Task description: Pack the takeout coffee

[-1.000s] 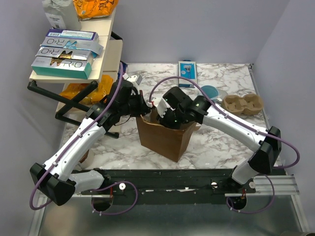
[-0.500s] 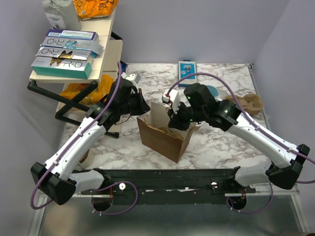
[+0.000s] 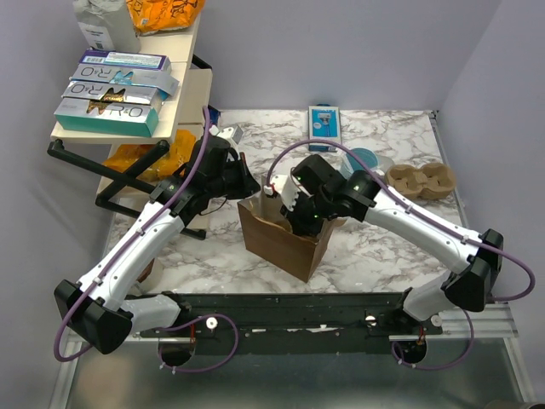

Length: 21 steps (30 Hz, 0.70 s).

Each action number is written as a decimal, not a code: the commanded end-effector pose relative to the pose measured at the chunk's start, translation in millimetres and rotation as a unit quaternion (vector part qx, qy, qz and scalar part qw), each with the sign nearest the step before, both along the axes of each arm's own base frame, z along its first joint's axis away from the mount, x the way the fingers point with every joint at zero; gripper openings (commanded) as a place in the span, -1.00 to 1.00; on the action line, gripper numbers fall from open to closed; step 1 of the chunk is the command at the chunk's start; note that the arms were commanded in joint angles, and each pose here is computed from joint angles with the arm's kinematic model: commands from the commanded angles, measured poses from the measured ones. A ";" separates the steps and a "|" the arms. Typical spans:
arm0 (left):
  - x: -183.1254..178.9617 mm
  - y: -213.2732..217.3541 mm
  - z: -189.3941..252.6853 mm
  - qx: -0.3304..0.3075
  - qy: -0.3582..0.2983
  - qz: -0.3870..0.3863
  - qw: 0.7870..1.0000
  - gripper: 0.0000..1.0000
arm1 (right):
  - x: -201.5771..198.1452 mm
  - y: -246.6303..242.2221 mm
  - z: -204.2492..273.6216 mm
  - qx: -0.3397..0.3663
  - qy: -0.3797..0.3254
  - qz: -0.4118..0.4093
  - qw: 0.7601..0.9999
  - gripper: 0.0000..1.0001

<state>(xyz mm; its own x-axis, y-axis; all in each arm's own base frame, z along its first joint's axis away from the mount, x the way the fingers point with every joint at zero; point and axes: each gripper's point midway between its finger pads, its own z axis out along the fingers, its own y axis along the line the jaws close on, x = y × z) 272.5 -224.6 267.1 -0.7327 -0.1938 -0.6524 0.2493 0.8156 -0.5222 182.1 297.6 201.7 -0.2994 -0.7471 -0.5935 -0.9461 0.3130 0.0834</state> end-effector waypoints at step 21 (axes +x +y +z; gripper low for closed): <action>-0.9 5.1 12.5 -0.018 -0.015 0.019 1.000 -1.00 | -15.6 -28.9 -81.6 -0.152 0.102 -0.049 0.982 -0.99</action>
<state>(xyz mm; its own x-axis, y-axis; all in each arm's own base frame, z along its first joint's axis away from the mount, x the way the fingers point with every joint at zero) 270.8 -223.9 271.3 -0.7283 -0.2077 -0.6531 0.2462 0.8101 -0.5322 178.0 285.6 138.1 -0.4402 -0.8172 -0.3721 -0.8974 0.4145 0.1513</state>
